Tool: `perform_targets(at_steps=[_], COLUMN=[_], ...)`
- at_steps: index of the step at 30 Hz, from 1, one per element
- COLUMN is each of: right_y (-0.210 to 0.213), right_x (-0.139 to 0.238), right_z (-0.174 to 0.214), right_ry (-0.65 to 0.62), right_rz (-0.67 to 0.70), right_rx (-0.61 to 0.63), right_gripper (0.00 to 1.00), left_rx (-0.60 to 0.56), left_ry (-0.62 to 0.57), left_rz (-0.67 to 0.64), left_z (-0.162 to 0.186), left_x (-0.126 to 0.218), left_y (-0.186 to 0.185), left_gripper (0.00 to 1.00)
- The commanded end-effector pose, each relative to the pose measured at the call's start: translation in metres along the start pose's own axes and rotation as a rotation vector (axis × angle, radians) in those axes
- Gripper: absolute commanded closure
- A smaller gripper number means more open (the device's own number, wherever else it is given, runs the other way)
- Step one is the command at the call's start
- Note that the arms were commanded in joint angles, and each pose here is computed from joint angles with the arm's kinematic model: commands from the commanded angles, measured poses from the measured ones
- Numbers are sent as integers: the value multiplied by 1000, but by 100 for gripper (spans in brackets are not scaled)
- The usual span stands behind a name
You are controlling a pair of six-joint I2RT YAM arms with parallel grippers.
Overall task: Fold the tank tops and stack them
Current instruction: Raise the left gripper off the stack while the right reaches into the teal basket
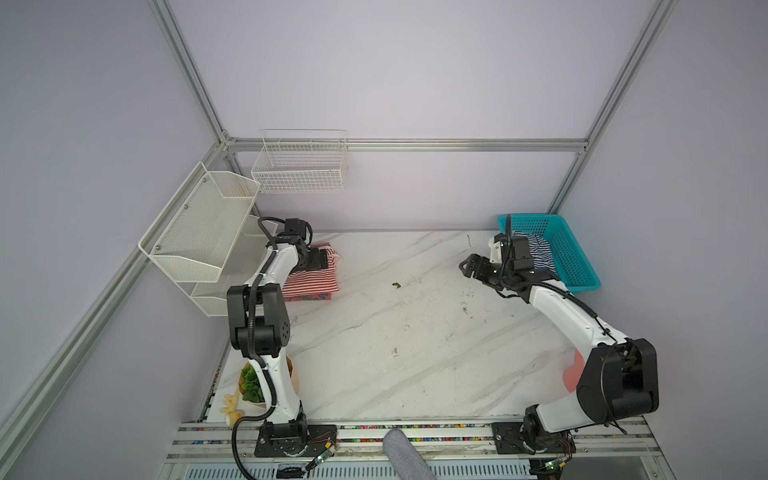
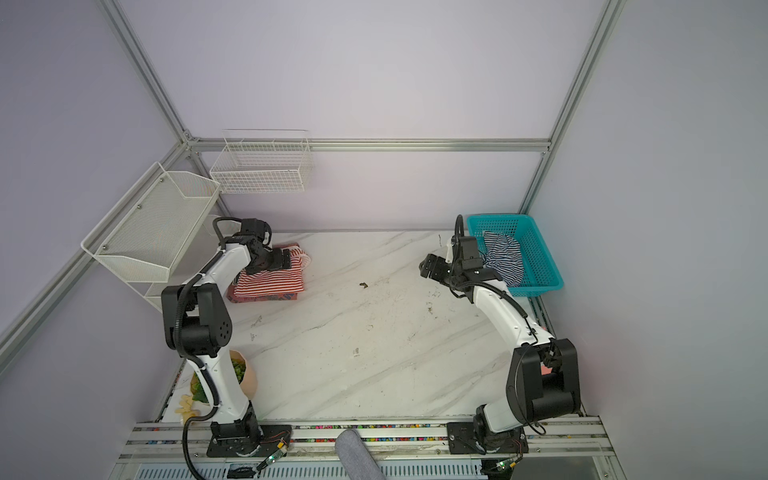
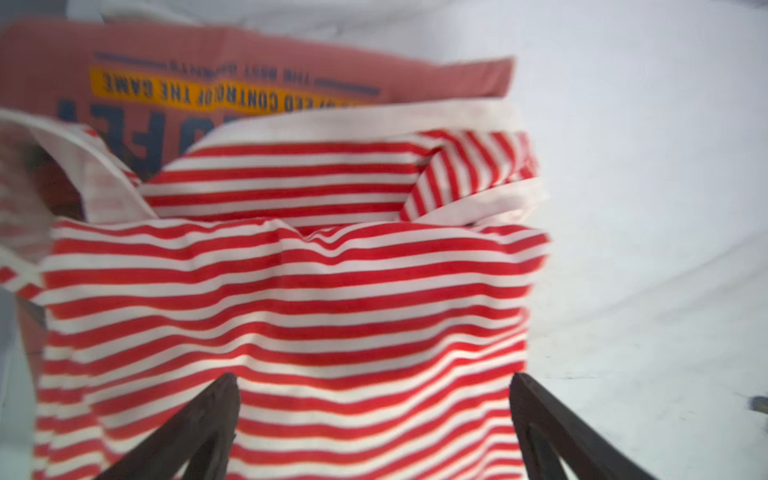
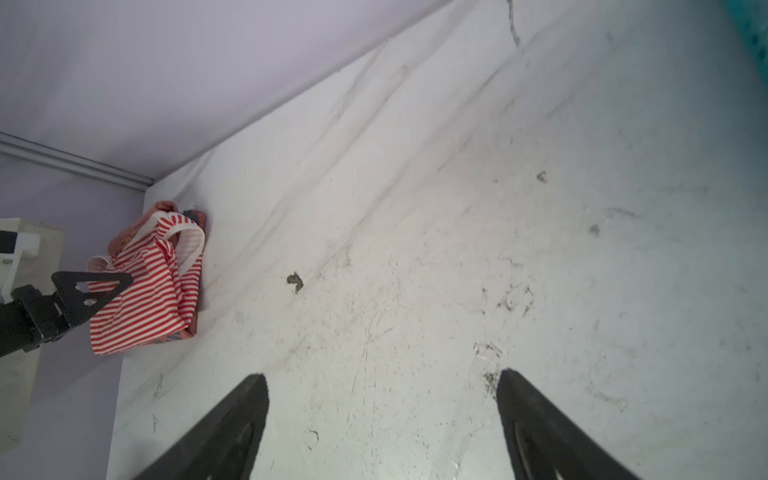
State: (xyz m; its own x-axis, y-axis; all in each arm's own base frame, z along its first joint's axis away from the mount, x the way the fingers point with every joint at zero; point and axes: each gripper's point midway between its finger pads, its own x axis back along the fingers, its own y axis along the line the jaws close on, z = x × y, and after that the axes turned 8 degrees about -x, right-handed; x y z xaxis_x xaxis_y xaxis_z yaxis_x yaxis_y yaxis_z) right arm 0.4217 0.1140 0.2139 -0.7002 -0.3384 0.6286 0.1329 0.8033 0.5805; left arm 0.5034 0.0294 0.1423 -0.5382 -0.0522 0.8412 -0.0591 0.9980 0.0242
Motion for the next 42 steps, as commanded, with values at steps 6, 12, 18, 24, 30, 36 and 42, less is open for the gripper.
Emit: perform_targets(at_steps=[6, 12, 18, 24, 30, 36, 42], right_y=[-85, -176, -230, -265, -289, -300, -286], right_x=[27, 11, -35, -78, -102, -115, -100], right_z=[-123, -164, -165, -151, -128, -105, -119], right_ry=[-220, -217, -119, -19, 57, 122, 79], right_rz=[294, 504, 584, 632, 661, 654, 629], right_rx=[-81, -163, -190, -196, -207, -219, -203], right_gripper=[16, 16, 11, 10, 14, 49, 100], left_rx=[-62, -118, -202, -249, -267, -275, -281], left_ry=[-385, -397, -354, -299, -259, -240, -243], left_rz=[228, 395, 478, 517, 533, 539, 539], left_z=[-59, -32, -4, 20, 34, 36, 36], left_x=[133, 154, 158, 150, 141, 136, 140], left_y=[-102, -169, -219, -249, -262, -268, -270], left_gripper=[0, 0, 0, 0, 0, 0, 0])
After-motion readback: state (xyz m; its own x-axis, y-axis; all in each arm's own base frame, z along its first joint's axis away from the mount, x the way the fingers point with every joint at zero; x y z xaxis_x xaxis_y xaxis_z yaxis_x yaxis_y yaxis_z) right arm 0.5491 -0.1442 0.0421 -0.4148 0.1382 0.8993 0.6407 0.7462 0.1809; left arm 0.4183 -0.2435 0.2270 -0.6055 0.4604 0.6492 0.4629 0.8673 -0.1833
